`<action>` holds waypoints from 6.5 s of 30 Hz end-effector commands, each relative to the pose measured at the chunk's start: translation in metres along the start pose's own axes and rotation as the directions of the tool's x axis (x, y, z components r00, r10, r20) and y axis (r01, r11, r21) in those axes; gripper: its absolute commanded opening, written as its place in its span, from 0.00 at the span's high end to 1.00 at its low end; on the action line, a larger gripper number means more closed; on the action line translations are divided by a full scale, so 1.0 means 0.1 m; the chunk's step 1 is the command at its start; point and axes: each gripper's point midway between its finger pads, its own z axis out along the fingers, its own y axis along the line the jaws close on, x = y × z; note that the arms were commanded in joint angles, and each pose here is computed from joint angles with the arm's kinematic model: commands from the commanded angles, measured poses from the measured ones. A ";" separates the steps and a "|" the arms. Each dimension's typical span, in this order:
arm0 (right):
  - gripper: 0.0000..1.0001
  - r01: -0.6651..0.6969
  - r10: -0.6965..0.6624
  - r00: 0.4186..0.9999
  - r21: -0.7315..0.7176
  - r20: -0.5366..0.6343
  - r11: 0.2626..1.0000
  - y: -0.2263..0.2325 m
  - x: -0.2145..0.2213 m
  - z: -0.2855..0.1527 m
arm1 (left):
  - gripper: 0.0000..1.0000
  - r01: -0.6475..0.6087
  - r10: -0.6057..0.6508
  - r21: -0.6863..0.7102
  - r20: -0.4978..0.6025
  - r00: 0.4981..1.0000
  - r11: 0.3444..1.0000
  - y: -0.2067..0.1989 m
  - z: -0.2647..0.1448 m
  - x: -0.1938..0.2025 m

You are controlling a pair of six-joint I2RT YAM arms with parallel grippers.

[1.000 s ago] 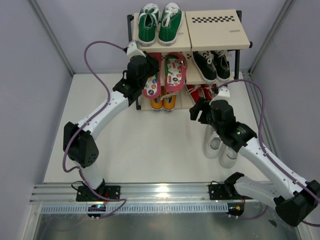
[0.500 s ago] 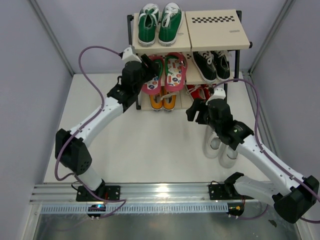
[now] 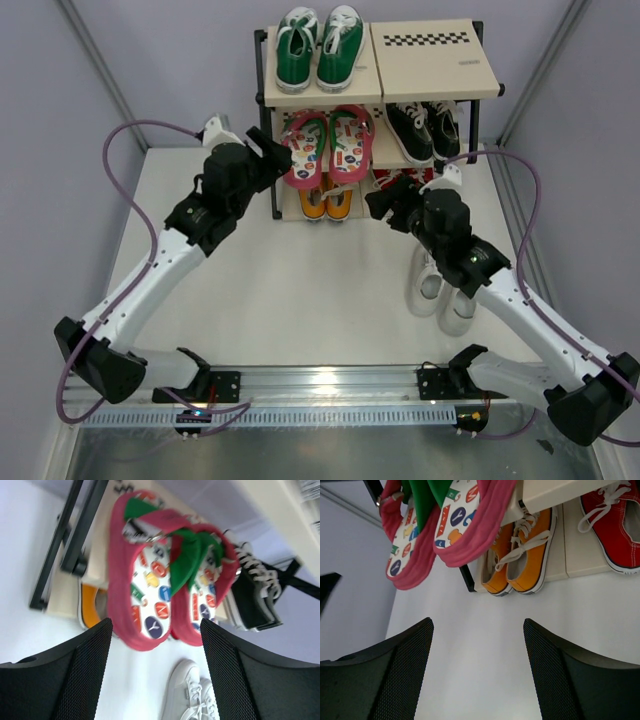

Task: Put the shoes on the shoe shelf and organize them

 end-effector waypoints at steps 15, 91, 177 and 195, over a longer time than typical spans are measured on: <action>0.23 -0.240 0.252 0.957 -0.096 0.142 0.966 0.43 -0.48 0.31 | 0.27 0.202 -0.220 -0.214 -0.062 0.974 0.956 0.46 0.42 0.48; 0.68 -0.103 0.100 0.994 -0.084 -0.031 0.991 0.45 -0.27 1.35 | 0.90 0.229 -0.236 -0.167 -0.026 0.971 0.959 0.41 1.04 0.57; 0.38 -0.046 0.050 0.996 0.053 -0.068 0.998 0.18 -0.28 1.63 | 0.16 0.097 -0.124 -0.175 -0.146 0.982 0.980 0.77 0.45 0.61; 0.09 -0.017 0.030 0.977 0.063 -0.212 0.998 -0.02 0.00 0.52 | 0.08 -0.141 0.106 -0.149 -0.224 0.969 0.979 0.89 -0.18 0.45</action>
